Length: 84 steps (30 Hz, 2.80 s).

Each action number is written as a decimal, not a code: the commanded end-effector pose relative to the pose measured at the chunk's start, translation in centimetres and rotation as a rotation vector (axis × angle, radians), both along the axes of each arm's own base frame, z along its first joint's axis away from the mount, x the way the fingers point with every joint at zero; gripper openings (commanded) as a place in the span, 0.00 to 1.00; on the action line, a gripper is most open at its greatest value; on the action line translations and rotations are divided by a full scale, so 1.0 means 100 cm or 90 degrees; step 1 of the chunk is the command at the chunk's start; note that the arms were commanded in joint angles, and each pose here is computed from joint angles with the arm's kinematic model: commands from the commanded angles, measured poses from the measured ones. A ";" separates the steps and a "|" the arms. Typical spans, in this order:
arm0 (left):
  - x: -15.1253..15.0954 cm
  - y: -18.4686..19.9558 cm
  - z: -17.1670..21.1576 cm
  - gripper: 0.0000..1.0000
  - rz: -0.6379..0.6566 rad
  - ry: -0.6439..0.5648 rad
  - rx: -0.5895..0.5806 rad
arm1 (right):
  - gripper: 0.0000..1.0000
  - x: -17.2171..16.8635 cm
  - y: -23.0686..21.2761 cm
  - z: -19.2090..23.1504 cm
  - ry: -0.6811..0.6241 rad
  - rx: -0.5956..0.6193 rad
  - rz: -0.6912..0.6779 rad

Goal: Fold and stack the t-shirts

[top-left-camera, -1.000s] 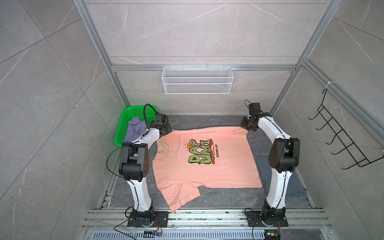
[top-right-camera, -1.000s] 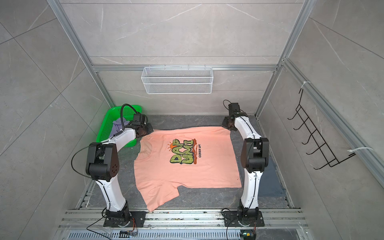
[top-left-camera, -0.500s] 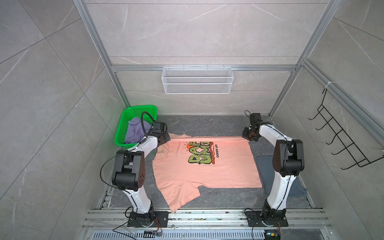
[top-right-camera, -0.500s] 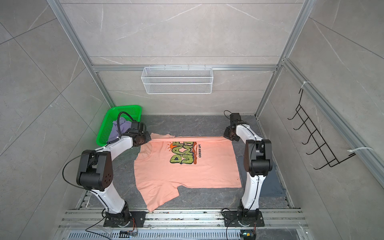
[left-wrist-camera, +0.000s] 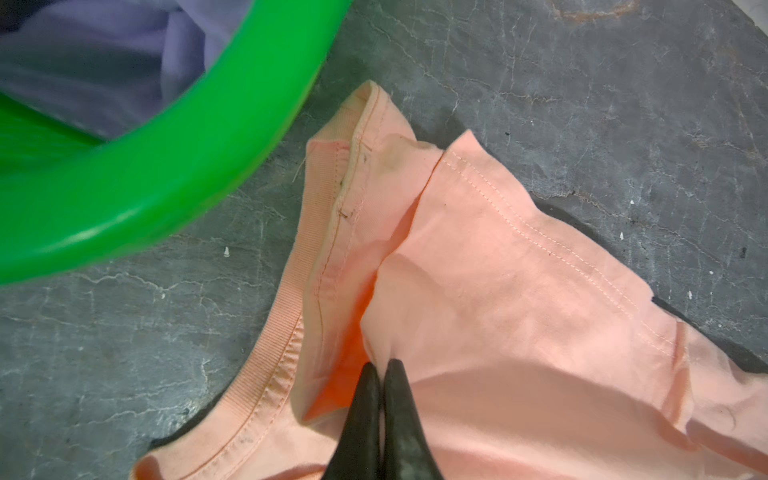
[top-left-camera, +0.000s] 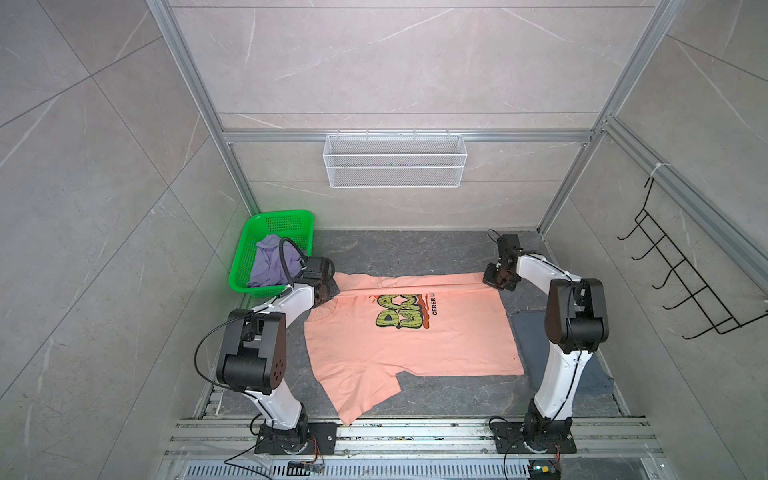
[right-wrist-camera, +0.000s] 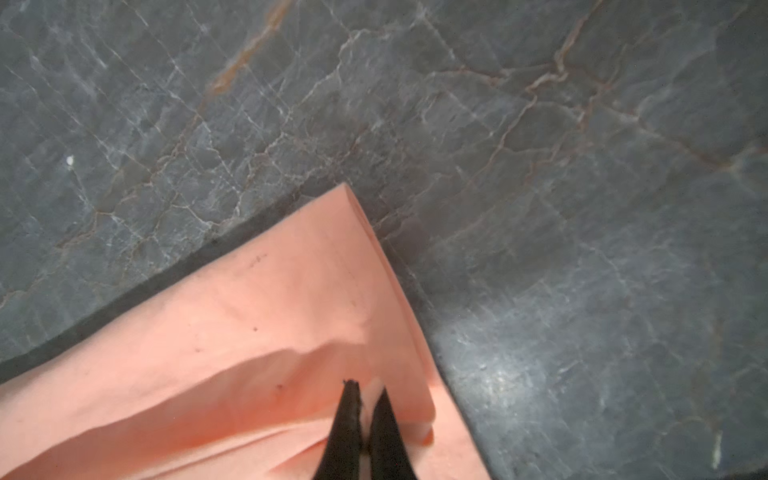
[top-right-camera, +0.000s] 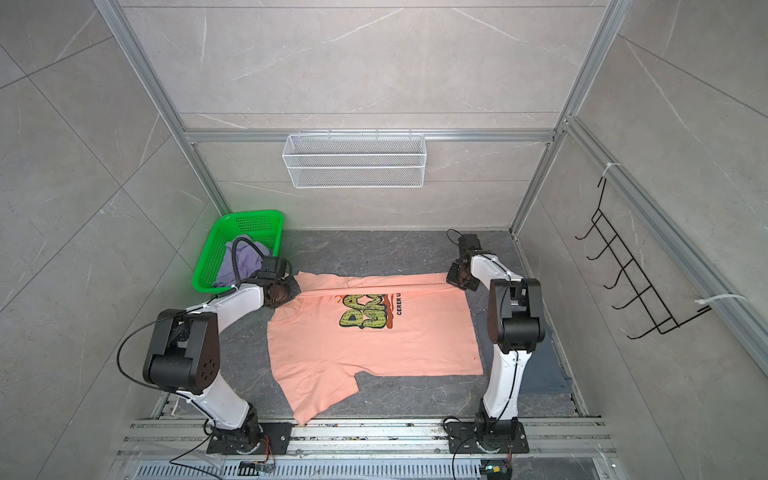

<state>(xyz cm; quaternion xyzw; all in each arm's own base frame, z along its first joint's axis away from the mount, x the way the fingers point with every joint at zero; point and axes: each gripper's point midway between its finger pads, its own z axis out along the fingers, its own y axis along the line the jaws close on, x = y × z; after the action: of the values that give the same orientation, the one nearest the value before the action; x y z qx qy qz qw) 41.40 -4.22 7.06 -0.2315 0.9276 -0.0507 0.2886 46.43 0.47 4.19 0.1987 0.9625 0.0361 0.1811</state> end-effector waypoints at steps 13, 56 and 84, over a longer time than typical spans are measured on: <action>-0.005 0.013 0.019 0.00 0.045 -0.033 0.013 | 0.00 -0.006 -0.007 0.004 -0.008 -0.004 -0.022; 0.099 -0.020 -0.009 0.48 -0.077 0.022 -0.016 | 0.51 -0.013 0.040 0.026 -0.053 0.143 -0.089; 0.099 -0.012 -0.026 0.12 -0.066 0.044 0.004 | 0.50 -0.004 0.042 -0.002 -0.010 0.128 -0.100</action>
<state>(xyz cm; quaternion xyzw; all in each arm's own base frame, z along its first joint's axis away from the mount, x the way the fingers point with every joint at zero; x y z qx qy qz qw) 51.02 -5.82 3.44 -0.1875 0.9494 -0.0587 0.2450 46.03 4.88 4.87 0.2849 0.9318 0.1322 0.1819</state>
